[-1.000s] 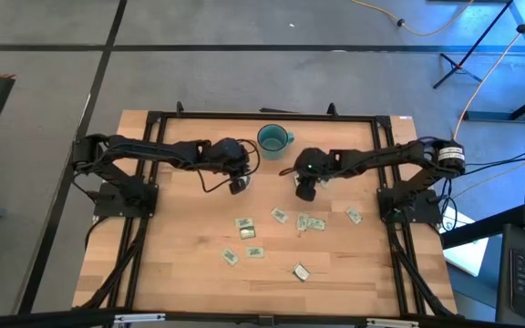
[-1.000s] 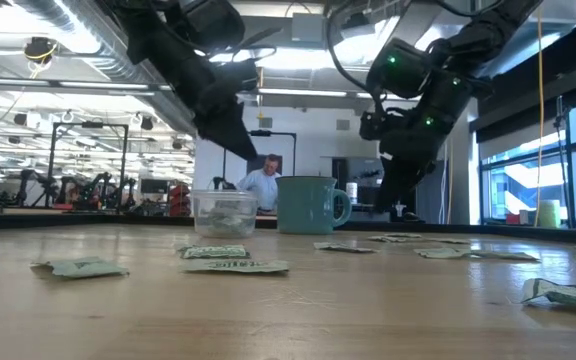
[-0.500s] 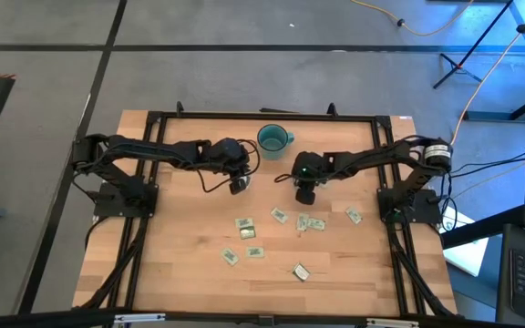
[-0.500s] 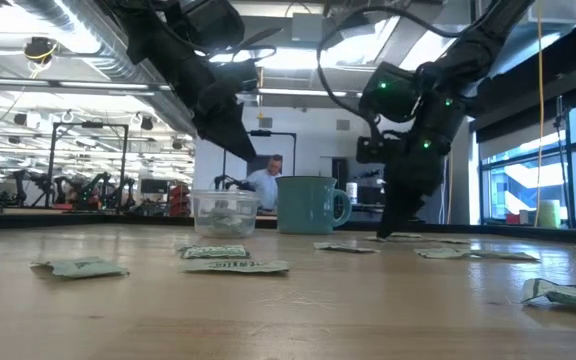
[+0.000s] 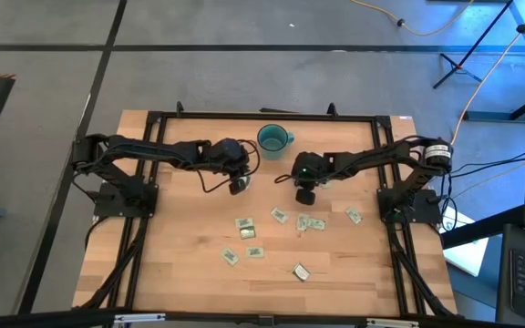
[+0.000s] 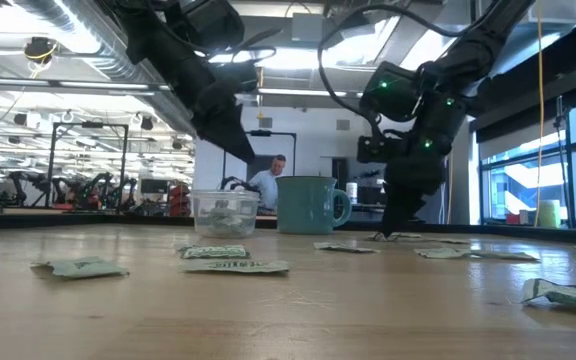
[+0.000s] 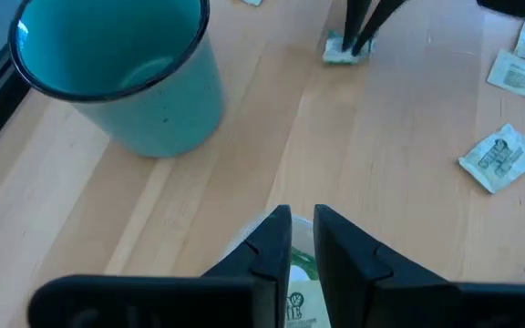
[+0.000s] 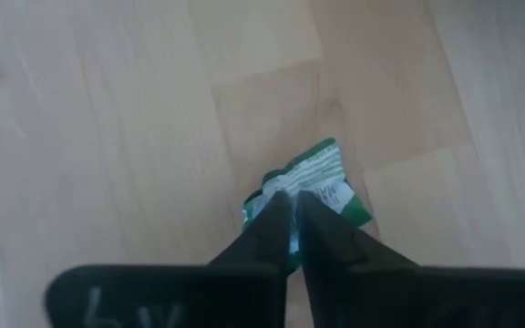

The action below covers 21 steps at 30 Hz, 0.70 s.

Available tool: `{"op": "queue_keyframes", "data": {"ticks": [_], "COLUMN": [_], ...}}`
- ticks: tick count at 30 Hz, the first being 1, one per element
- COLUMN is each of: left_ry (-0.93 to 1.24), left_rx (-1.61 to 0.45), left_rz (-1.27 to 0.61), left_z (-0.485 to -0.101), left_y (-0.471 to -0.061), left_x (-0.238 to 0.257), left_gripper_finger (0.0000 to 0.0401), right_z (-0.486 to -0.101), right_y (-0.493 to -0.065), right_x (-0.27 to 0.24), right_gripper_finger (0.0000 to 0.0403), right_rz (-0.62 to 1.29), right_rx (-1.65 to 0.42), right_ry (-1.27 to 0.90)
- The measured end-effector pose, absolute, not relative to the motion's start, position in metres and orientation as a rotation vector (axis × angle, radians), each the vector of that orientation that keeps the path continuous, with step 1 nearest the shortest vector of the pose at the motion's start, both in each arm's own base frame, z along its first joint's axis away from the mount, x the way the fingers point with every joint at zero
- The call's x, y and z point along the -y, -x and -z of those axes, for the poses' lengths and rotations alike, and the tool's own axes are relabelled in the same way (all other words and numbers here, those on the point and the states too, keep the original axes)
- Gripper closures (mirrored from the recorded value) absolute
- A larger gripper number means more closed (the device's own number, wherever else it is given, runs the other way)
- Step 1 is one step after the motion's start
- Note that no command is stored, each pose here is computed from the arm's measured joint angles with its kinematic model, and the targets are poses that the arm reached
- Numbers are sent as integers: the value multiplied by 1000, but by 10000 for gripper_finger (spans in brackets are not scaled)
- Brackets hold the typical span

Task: Pick and place Stevia / Truvia into bins
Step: Put the dark green truvia packet into the transparent container

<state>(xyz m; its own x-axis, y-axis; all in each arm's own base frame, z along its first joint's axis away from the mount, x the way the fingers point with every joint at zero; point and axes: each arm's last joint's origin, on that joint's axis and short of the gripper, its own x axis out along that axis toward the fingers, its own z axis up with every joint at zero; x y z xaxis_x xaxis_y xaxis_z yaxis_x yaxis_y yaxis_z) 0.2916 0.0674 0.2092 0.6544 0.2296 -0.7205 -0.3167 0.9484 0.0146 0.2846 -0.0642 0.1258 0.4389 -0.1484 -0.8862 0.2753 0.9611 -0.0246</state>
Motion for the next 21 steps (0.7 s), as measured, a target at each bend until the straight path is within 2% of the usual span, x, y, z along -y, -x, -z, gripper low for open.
{"op": "queue_keyframes", "data": {"ticks": [3, 14, 21], "left_ry": [73, -130, -156], "left_rx": [-816, -814, -823], "left_rz": [-279, -18, 107], "left_z": [-209, -216, -212], "left_y": [-291, -293, -294], "left_x": [-63, -12, 18], "left_gripper_finger": [361, 362, 363], "right_z": [-127, -131, -163], "right_y": [-285, -291, -317], "right_x": [64, 66, 65], "right_gripper_finger": [397, 399, 399], "right_rz": [264, 251, 208], "right_rx": [-1086, -1041, -930], "right_ry": [-129, -103, -25]}}
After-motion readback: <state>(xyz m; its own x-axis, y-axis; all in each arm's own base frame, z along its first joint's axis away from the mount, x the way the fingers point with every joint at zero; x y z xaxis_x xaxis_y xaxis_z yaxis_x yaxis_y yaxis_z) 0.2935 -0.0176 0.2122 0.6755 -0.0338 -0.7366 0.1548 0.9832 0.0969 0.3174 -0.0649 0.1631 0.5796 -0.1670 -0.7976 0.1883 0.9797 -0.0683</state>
